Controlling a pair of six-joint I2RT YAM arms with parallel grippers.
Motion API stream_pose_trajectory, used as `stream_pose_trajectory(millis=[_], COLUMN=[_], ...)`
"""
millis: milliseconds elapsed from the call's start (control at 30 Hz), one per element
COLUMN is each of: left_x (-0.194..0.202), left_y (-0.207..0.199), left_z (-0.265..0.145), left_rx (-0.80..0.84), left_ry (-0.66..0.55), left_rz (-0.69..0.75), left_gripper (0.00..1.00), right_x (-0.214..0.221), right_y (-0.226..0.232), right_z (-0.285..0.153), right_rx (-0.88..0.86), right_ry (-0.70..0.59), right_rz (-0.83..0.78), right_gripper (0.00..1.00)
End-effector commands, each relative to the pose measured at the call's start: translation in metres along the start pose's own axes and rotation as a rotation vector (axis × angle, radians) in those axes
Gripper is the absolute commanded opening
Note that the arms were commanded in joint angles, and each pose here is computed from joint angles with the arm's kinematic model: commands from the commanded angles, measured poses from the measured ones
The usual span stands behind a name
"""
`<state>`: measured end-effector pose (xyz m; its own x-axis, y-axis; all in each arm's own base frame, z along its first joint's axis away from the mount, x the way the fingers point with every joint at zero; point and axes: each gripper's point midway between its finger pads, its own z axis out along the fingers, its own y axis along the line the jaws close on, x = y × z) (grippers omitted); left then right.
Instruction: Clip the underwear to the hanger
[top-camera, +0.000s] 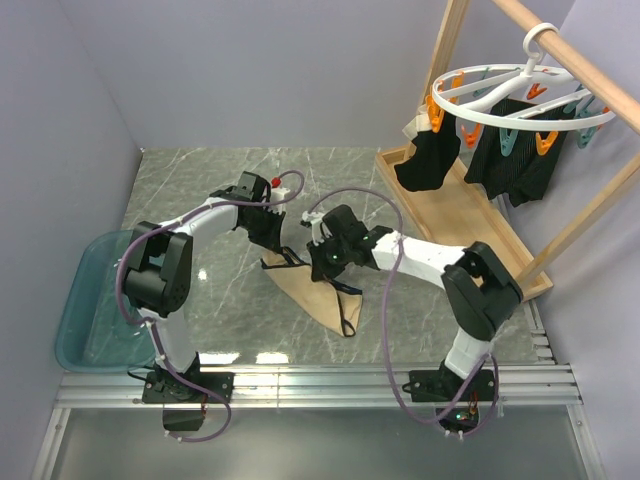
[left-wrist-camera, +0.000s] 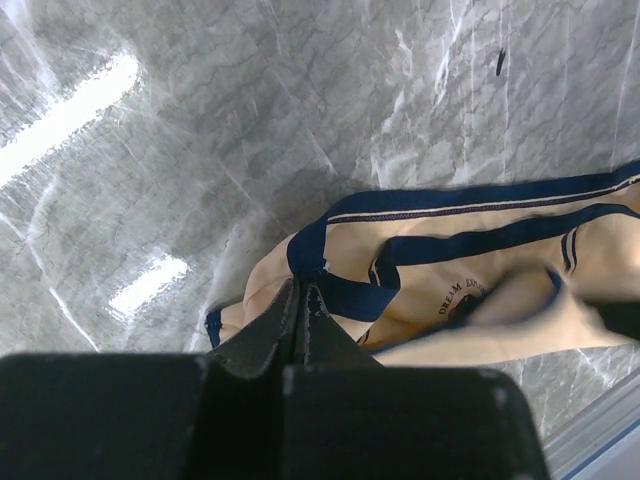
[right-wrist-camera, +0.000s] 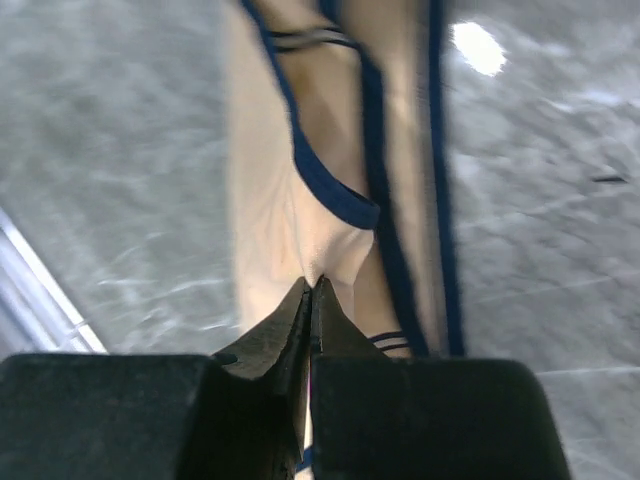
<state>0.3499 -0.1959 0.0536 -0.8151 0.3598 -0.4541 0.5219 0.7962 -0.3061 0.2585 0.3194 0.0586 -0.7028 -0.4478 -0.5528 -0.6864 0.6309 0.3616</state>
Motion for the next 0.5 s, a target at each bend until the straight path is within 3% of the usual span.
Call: stream_pose_trajectory(millis=[0,200,300,333,400,467], left_x=[-0.017,-0.02,-0.019,-0.019,-0.02,-0.02], left_y=[-0.001,0.013,0.018,0.017,0.013,0.01], left_z=[-0.006,-0.006,-0.007,-0.008,-0.012,-0.016], left_rx=[0.015,0.038,0.041,0.047,0.068,0.078], left_ry=[-0.035,-0.032,-0.031,-0.032,-0.04,-0.054], left_rz=[-0.019,-0.112,-0.132,-0.133,-0.127,-0.116], left_gripper=[0.0,0.0,0.0,0.0,0.06,0.14], right_x=[-0.022,0.039,0.067,0.069,0.056,0.038], right_y=[0.044,0.111,0.129,0.13,0.129,0.125], right_z=[-0.021,0.0,0.004,0.002,-0.012,-0.034], right_rx=[-0.049,-0.068,-0.077,-0.072,-0.054,-0.038], right_ry=[-0.065,0.03,0.094,0.095,0.048,-0.02], right_rz=[-0.116,-0.425,-0.539,-0.55,-0.529,-0.487], right_gripper=[0.0,0.01,0.26,0.48,0.61,0.65])
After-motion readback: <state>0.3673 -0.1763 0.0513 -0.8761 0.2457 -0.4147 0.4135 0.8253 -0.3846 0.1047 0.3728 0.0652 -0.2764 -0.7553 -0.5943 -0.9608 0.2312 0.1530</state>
